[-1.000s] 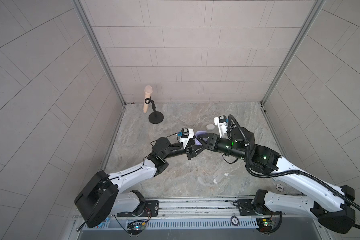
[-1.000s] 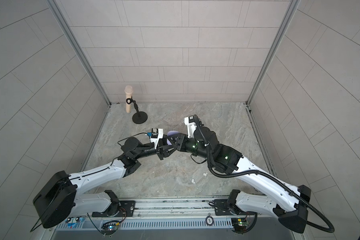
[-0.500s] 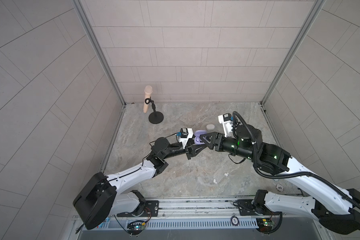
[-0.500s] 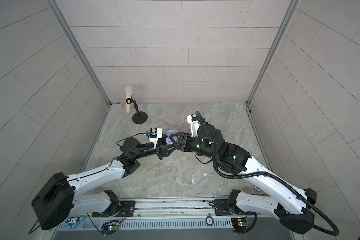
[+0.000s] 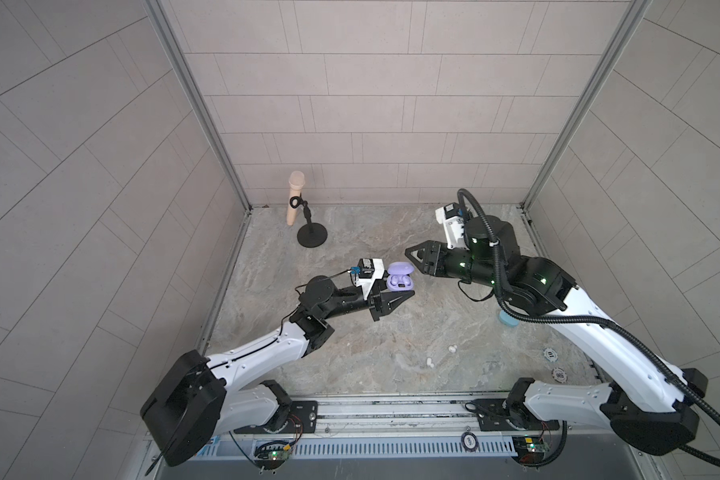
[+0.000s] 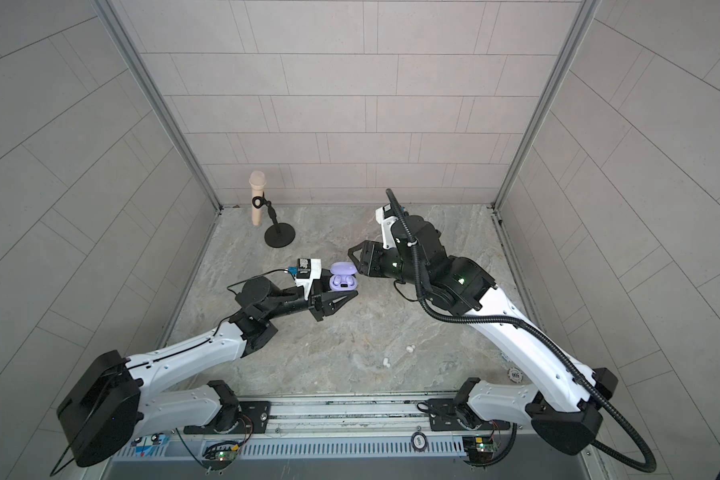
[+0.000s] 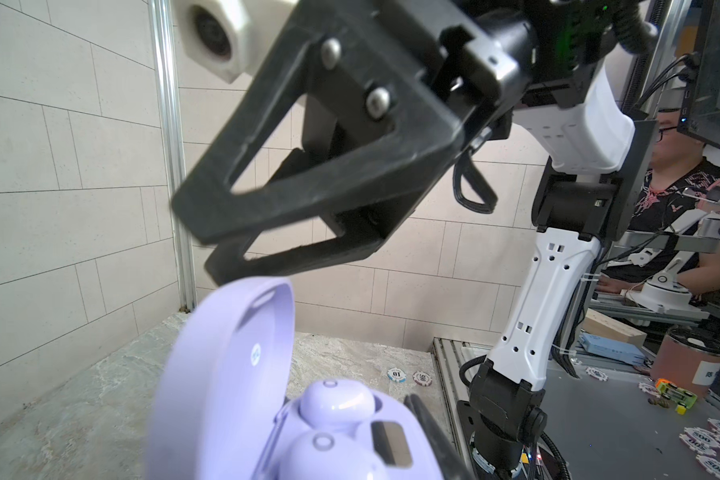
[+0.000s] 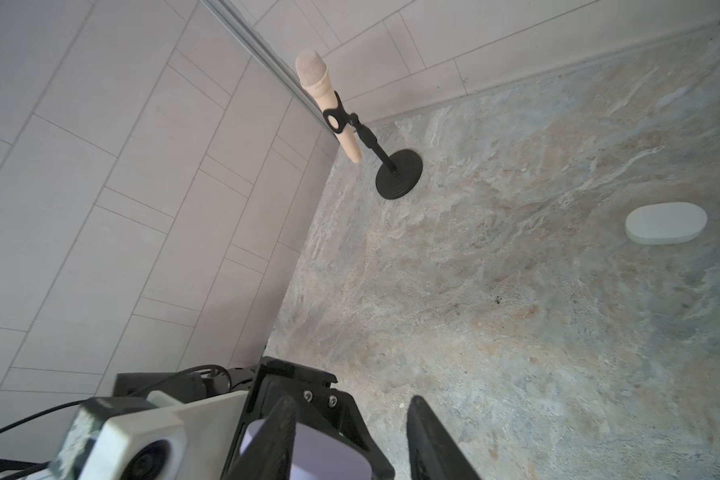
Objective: Insert the wireless bluetooth earbuds into the charging case
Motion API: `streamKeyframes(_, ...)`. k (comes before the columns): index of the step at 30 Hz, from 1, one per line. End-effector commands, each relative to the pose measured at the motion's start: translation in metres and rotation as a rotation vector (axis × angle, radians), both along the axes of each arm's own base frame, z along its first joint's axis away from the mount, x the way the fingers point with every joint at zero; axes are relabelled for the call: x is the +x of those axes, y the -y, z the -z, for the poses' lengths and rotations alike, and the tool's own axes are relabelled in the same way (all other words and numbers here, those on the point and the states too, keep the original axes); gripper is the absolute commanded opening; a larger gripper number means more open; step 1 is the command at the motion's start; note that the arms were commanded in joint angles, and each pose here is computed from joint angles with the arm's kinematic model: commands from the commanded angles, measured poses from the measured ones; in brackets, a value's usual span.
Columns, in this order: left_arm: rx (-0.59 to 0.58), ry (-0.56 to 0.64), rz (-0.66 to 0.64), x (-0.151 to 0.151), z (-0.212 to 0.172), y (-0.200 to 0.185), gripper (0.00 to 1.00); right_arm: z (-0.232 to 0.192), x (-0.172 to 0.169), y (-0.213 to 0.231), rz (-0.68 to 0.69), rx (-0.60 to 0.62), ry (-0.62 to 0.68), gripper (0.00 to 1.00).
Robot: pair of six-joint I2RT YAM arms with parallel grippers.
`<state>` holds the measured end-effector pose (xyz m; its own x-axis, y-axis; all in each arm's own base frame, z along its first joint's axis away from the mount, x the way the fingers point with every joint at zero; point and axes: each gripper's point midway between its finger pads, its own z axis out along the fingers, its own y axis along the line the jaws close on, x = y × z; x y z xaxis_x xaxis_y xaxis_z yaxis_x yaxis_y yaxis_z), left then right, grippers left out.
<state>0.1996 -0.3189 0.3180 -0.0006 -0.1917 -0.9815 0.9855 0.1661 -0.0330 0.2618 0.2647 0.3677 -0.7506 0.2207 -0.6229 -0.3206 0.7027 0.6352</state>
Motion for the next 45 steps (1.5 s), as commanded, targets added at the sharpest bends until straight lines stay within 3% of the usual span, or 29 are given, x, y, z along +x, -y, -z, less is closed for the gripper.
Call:
streamKeyframes(1, -0.007, 0.039, 0.013, -0.007, -0.006, -0.002, 0.00, 0.003, -0.012, -0.006, -0.078, -0.026, -0.030, 0.44)
streamKeyframes(10, 0.003, 0.044, 0.009, -0.005, -0.007, 0.000, 0.00, 0.031, -0.050, 0.003, -0.125, -0.139, -0.063, 0.41)
streamKeyframes(17, 0.007, 0.037, 0.013, -0.004, -0.005, 0.001, 0.00, 0.052, -0.057, -0.006, -0.171, -0.216, -0.097, 0.41)
streamKeyframes(20, 0.021, 0.034, 0.009, -0.003, -0.002, 0.001, 0.00, 0.045, -0.054, -0.011, -0.172, -0.213, -0.092, 0.48)
streamKeyframes(25, 0.070, 0.027, -0.006, 0.000, 0.010, 0.003, 0.00, 0.035, -0.048, -0.022, -0.172, -0.190, -0.113, 0.68)
streamKeyframes(29, 0.092, 0.028, -0.019, 0.002, 0.014, 0.002, 0.00, 0.043, -0.046, -0.023, -0.158, -0.206, -0.147, 0.73)
streamKeyframes(40, 0.097, 0.035, -0.021, 0.000, 0.014, 0.000, 0.00, 0.061, -0.046, -0.032, -0.165, -0.232, -0.207, 0.70)
streamKeyframes(45, 0.094, 0.033, -0.018, -0.001, 0.013, 0.000, 0.00, 0.064, -0.046, -0.036, -0.169, -0.226, -0.219, 0.61)
